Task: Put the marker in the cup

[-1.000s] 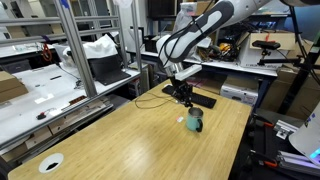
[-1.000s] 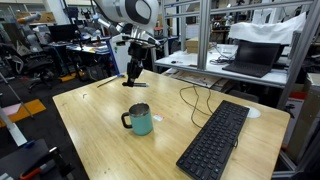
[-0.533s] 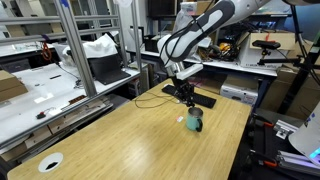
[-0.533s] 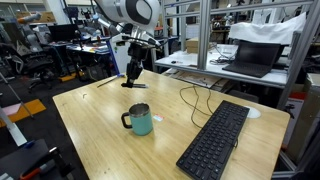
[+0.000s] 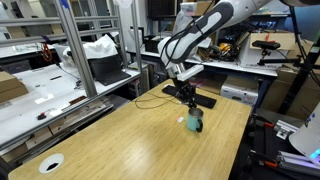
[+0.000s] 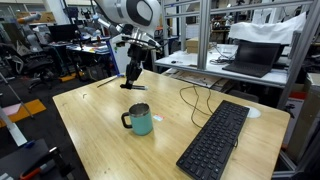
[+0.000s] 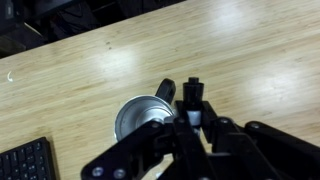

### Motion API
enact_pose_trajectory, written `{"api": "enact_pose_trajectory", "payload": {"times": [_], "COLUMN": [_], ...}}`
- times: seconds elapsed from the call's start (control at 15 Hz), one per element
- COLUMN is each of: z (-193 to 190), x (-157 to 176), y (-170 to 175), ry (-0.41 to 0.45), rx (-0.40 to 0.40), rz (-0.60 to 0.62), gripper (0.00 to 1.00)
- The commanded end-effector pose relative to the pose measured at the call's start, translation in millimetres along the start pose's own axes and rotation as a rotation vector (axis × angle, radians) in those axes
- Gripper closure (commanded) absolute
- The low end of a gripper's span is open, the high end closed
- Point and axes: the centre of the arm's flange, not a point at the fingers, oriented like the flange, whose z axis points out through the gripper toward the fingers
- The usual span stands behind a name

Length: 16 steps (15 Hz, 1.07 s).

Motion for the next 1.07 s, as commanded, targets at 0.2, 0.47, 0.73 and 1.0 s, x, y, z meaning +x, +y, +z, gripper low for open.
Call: {"api": "enact_pose_trajectory", "payload": {"times": [0.2, 0.47, 0.73, 1.0], "z": [5, 13, 26, 40], "x": [6, 11, 25, 44], "y": [33, 52, 57, 57], "ry": [-0.203, -0.345, -0.430, -0.478], "rx": [0.006, 0.037, 0.078, 0.109], "rz": [0.095, 0.103, 0.094, 0.091], "gripper": [0.95, 0.95, 0.95, 0.95]}}
